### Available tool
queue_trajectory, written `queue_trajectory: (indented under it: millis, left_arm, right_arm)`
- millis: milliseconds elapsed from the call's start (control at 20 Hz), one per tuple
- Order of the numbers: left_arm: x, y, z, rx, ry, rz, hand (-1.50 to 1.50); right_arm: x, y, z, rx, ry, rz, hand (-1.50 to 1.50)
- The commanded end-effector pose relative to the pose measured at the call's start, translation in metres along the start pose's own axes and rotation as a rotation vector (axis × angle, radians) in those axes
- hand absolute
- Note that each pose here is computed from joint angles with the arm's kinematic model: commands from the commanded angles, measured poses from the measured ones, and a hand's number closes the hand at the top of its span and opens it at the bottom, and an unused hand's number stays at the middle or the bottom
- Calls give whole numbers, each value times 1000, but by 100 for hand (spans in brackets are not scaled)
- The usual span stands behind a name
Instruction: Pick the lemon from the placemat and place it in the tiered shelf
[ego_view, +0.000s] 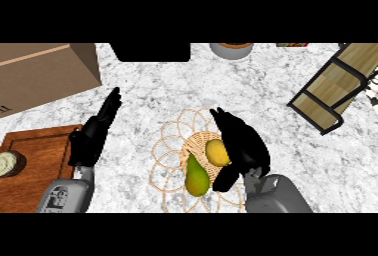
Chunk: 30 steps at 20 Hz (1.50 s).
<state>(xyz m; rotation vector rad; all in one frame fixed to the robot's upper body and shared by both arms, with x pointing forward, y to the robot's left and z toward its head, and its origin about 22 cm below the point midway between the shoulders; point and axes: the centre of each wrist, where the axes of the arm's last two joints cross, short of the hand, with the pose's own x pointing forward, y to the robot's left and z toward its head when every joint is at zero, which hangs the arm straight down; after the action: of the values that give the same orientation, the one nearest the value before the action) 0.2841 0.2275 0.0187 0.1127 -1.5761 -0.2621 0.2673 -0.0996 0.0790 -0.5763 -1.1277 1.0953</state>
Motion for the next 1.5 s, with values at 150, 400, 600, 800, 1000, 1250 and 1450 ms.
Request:
queue_trajectory:
  millis: [150,400,600,800,1000,1250,1450]
  left_arm:
    - [-3,-13,9,7,0,-1,0]
    - [-12,-6,14,-1,-4,-2,0]
    - [8,12,-4,-9,4,-7,0]
    - [-5,1,-15,4,6,11,0]
    - [-9,-20,3,-19,16,10,0]
    - [-3,8,-5,-2,13,11,0]
    - [0,-7,6,-5,3,-6,0]
  right_arm:
    - [-23,13,-8,4,27,18,-150]
    - [-2,20,-18,16,24,15,-150]
    - [-25,36,-28,34,30,11,-150]
    - [-27,28,-26,43,5,22,-150]
    - [-31,40,-39,67,20,30,-150]
    - [-44,51,-31,87,-18,137,150]
    - [-24,41,-24,36,-70,156,150]
